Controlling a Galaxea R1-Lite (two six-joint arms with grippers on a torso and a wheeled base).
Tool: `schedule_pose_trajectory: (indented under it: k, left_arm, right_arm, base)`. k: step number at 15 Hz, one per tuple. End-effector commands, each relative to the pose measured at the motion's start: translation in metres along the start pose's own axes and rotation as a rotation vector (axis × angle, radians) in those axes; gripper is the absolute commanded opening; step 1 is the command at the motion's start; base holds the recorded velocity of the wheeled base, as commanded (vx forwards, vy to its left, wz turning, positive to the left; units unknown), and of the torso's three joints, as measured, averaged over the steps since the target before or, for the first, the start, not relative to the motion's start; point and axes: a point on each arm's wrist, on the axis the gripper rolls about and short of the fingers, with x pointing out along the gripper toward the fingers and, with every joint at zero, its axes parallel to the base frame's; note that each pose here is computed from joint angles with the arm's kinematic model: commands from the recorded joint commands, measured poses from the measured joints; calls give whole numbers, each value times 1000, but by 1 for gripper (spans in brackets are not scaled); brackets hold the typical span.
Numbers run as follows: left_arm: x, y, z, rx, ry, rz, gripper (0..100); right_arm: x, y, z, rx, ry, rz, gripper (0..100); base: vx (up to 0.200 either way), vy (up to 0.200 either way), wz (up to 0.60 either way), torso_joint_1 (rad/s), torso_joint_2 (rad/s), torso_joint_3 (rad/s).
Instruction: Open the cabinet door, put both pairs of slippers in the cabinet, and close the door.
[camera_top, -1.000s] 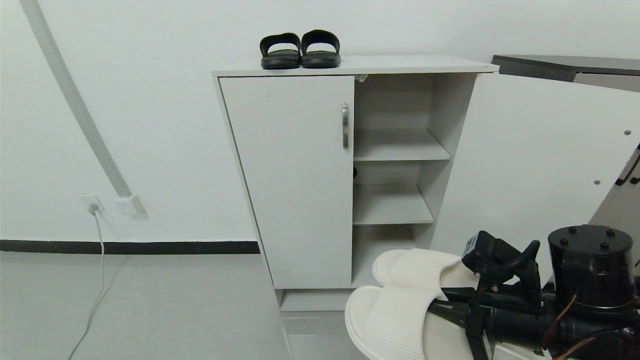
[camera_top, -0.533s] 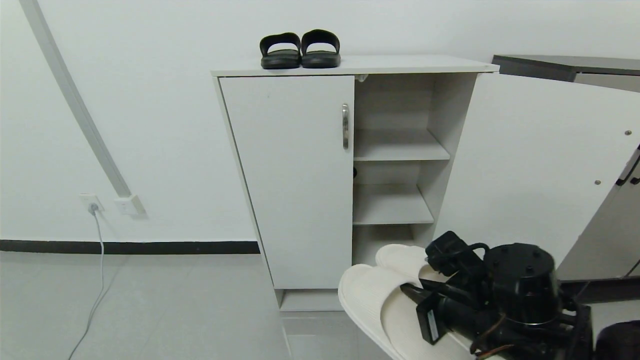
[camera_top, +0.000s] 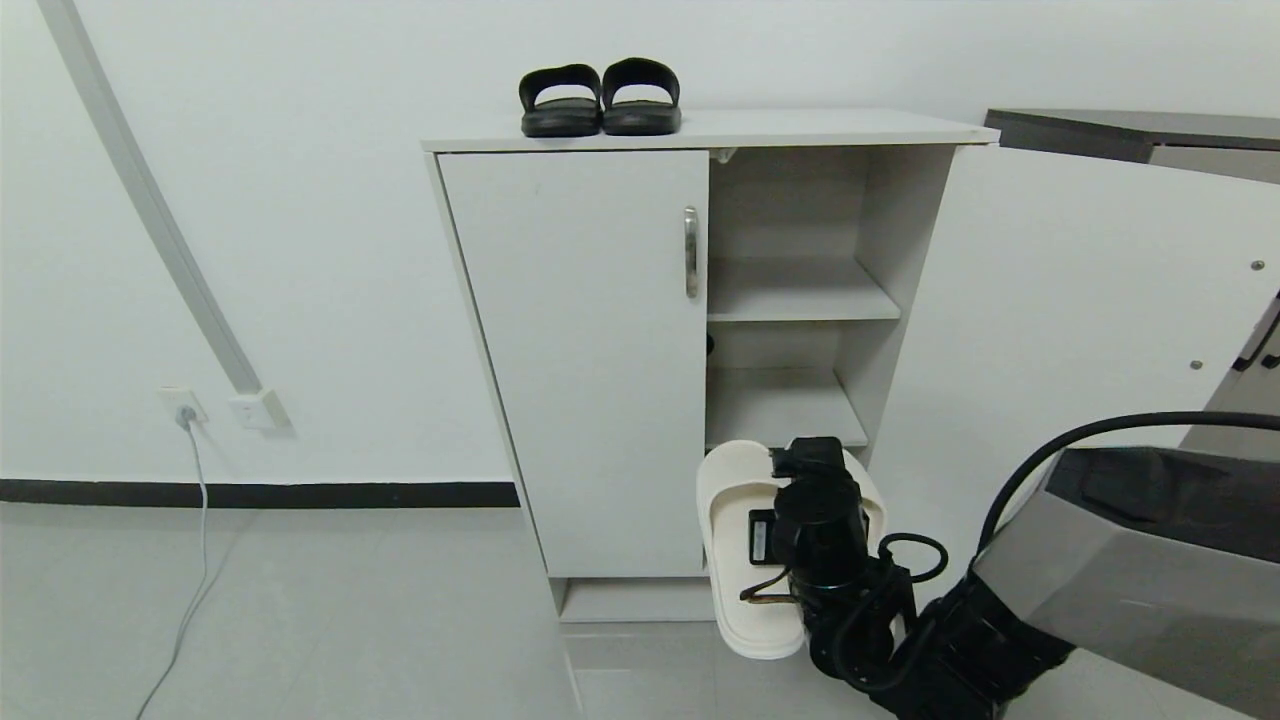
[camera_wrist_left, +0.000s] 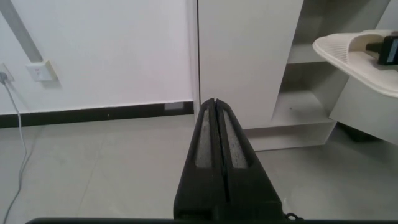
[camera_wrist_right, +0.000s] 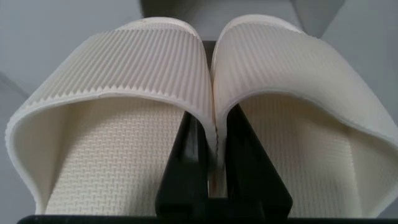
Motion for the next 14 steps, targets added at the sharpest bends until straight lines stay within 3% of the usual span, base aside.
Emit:
schedule_pose_trajectory:
  k: [1,5,9,14]
  left_arm:
    - [0,0,0,0,4,1,0]
    - [0,0,0,1,4,1,0]
    - [0,0,0,0,2,1,0]
    - [0,0,0,0,2,1,0]
  right_arm:
    - [11,4,-11,-10,7,-28,0]
    - [16,-2,-9,-5,4,-53,0]
    - [19,-3,-13,-11,11,-59,0]
    - [26,-4,-25,-35,29,-74,0]
  base:
    - [0,0,0,0,0,0]
    - [0,0,0,0,0,0]
    - [0,-200,0,4,1,1]
    - [0,0,0,0,0,0]
